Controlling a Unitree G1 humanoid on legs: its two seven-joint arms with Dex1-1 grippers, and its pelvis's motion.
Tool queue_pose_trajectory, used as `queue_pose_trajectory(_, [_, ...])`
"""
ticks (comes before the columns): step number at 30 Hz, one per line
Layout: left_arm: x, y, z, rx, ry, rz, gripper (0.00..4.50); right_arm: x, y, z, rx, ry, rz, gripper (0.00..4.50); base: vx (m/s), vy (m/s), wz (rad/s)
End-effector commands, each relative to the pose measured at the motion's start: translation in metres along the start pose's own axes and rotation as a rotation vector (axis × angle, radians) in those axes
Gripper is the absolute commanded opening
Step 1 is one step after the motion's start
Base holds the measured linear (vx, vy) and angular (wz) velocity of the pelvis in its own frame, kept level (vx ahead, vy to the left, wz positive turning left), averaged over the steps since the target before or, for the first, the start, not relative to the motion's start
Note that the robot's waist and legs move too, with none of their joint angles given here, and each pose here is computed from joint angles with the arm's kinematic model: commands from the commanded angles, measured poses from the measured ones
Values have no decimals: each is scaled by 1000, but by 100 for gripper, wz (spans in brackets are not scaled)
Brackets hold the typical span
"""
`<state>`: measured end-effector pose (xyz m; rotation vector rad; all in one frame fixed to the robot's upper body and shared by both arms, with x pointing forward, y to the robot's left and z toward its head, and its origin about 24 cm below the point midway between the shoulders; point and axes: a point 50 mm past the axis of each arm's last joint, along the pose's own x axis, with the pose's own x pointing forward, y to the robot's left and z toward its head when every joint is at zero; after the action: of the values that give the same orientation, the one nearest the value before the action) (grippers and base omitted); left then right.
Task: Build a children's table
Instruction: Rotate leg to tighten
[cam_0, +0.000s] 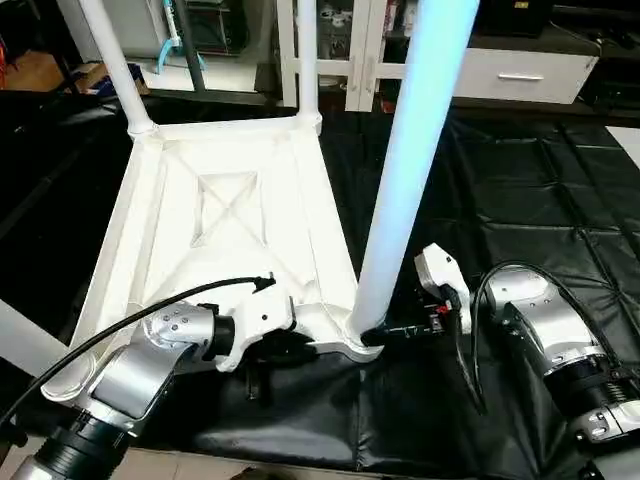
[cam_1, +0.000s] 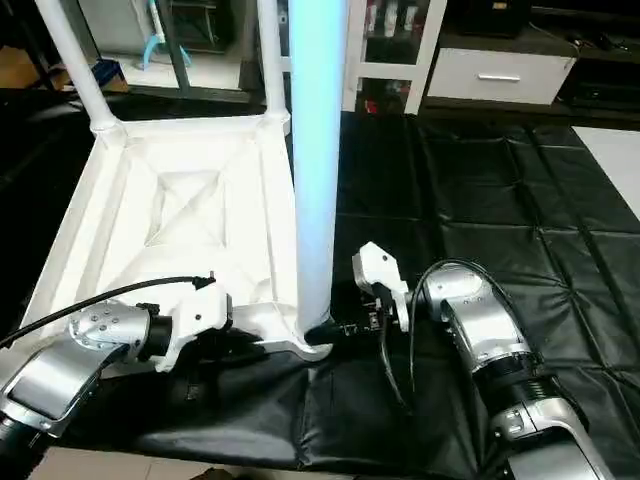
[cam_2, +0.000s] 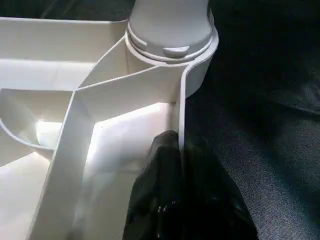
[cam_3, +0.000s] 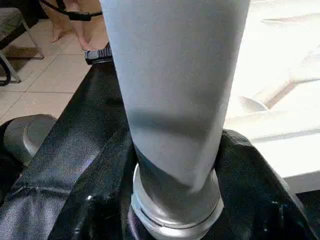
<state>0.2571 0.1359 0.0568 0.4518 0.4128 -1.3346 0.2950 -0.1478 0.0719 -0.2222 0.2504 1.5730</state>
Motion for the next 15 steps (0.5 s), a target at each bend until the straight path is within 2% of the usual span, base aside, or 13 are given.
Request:
queue_pose_trajectory(1, [11, -12, -12, -64, 6, -70, 0, 1, 2, 3, 0, -14, 43, 203, 0, 0, 0])
queue_pose_trajectory(10, [13, -10, -13, -66, 9, -36, 0, 5, 5, -6, 68, -69, -46, 193, 0, 0, 0])
queue_pose_trajectory(12, [15, -4, -11, -55, 10, 16, 0, 8, 9, -14, 88, -66, -110, 193, 0, 0, 0])
queue_pose_trajectory(15, [17, 3, -10, -41, 15, 78, 0, 11, 11, -20, 107, -68, -184, 193, 0, 0, 0])
